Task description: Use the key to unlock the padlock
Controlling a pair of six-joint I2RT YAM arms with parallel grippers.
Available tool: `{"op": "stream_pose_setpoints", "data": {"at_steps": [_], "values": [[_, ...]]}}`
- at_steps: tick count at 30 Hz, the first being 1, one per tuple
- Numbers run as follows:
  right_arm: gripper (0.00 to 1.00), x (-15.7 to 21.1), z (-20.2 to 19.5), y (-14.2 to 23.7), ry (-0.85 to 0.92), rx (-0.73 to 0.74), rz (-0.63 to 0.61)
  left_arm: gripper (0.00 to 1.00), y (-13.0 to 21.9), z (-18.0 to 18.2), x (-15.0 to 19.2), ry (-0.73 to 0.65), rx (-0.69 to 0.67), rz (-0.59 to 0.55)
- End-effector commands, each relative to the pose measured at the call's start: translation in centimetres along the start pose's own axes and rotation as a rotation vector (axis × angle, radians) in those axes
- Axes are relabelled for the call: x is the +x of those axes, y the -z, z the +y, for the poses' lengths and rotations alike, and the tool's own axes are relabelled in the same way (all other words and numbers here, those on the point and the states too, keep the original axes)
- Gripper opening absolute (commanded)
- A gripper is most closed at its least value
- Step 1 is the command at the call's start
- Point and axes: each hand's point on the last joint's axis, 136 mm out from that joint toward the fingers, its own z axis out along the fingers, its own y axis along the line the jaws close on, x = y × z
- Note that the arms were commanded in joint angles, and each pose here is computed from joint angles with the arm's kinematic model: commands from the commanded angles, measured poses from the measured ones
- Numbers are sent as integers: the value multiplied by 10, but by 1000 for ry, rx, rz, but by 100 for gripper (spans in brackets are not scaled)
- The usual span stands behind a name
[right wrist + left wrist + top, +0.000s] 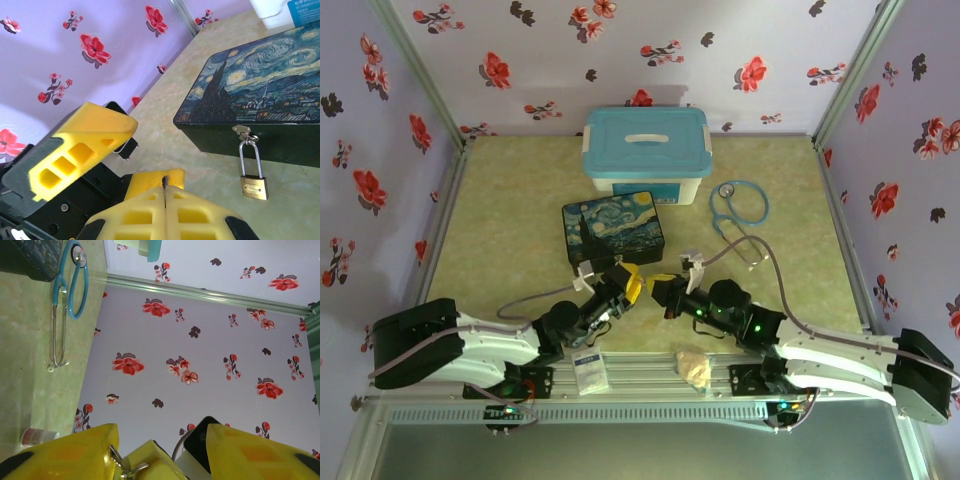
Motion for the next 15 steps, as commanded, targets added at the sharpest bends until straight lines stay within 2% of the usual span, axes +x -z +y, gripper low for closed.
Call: {"op": "stream_pose_setpoints", "data": {"at_steps": [1, 15], "values": [[0, -5, -3, 7, -2, 17, -27, 49, -2, 1, -1, -26, 5, -1], [0, 6, -11, 6, -17, 22, -15, 41, -15, 8, 9, -16, -10, 36]]}}
